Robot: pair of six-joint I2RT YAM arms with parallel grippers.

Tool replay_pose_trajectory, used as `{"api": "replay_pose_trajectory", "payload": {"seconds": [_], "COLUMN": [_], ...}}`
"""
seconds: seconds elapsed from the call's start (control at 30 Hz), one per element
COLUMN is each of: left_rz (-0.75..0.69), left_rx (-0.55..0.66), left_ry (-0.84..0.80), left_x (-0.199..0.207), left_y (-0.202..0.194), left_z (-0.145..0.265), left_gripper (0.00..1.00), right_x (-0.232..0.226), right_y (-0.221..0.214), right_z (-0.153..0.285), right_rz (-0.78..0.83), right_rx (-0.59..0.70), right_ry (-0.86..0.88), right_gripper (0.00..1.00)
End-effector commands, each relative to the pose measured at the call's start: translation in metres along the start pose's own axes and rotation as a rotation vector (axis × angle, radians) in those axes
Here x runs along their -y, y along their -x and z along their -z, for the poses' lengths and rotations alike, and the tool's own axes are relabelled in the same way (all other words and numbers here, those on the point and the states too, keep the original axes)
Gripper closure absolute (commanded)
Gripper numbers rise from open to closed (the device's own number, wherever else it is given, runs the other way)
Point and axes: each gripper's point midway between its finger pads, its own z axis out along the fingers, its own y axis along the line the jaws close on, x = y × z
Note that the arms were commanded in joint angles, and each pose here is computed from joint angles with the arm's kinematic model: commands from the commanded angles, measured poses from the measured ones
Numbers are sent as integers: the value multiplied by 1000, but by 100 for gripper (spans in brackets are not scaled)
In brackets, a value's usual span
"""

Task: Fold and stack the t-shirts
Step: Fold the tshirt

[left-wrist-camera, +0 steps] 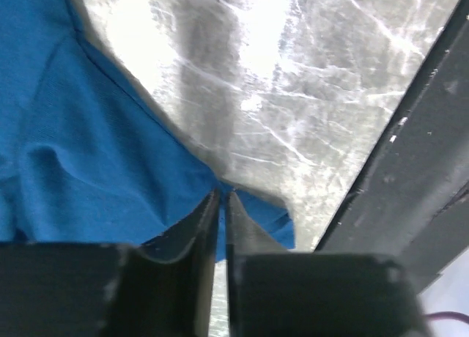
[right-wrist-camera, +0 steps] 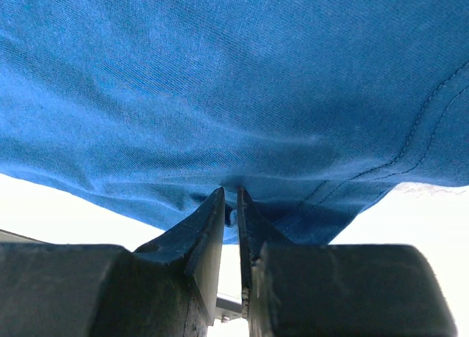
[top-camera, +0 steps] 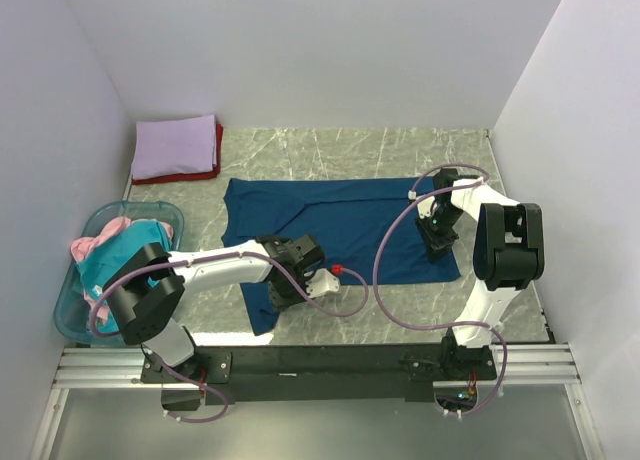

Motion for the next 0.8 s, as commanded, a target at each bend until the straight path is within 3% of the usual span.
{"api": "replay_pose_trajectory", "payload": {"seconds": [0.0, 0.07, 0.13, 0.27, 0.4, 0.6, 0.77], "left_rz": [-15, -14, -9, -14, -9, -6, -9], "left_rx": [52, 53, 42, 13, -1, -12, -36], "left_ry": [-43, -31, -32, -40, -31, -11, -17], "left_x": [5, 2, 2, 3, 2, -4, -5], "left_y": [13, 15, 13, 5, 1, -2, -6], "left_z": [12, 13, 12, 7, 2, -3, -6], "left_gripper": [91, 91, 77, 66, 66, 78, 67], "right_x": [4, 4, 4, 4, 4, 5, 3], "right_y": [5, 5, 5, 6, 7, 6, 4], "right_z": [12, 12, 13, 13, 12, 12, 10], "right_rz": [10, 8, 9, 9, 8, 8, 8], "right_rx": [30, 28, 29, 33, 30, 29, 23], "right_ry": [-15, -16, -13, -15, -12, -15, -9], "right_gripper": [80, 80, 80, 80, 80, 80, 80]}}
